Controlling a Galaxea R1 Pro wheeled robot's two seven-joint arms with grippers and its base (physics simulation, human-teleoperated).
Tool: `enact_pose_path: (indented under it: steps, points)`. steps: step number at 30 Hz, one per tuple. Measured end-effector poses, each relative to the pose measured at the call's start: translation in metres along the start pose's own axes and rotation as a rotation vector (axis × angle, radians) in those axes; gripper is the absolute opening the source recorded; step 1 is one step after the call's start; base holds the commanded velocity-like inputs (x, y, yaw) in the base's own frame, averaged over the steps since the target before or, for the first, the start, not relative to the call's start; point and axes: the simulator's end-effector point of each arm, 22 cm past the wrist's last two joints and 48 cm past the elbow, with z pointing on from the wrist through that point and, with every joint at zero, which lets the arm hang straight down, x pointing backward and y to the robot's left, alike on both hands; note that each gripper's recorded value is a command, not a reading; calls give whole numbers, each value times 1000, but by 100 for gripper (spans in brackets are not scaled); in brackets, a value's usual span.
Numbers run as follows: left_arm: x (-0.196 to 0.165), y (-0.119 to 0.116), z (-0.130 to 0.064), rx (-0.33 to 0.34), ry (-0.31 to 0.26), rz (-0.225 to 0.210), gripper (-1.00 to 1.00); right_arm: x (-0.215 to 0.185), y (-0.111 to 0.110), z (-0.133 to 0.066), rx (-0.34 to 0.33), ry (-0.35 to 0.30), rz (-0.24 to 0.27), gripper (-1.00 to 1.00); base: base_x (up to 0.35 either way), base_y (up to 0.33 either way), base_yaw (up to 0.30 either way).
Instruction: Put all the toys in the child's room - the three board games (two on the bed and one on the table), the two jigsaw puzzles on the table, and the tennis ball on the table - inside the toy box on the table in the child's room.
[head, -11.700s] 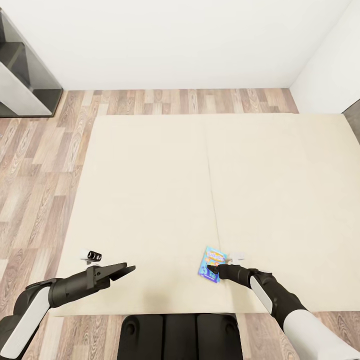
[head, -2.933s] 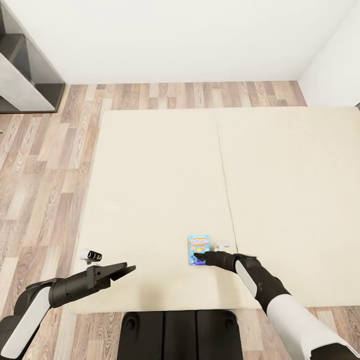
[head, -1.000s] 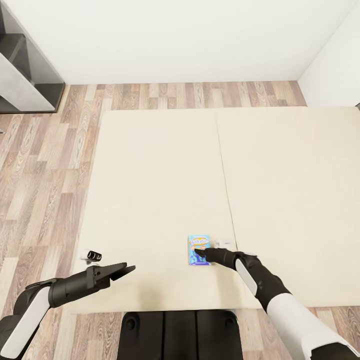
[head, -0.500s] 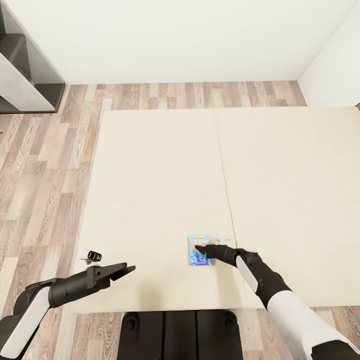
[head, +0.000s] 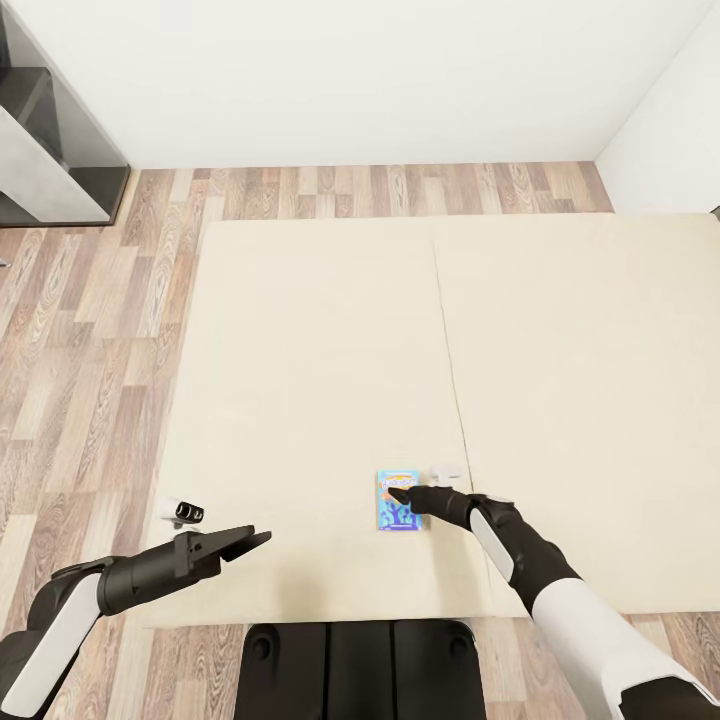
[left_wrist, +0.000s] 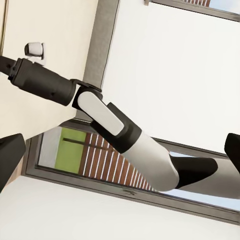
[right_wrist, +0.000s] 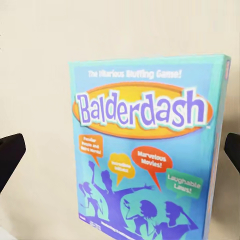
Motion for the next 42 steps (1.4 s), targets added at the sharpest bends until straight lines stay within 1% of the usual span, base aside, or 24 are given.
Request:
enact_pose_path:
  steps: [42]
  points:
    - [0,0,0,1,0,0,100,4,0,1,-1,8,7,100,0,8,0]
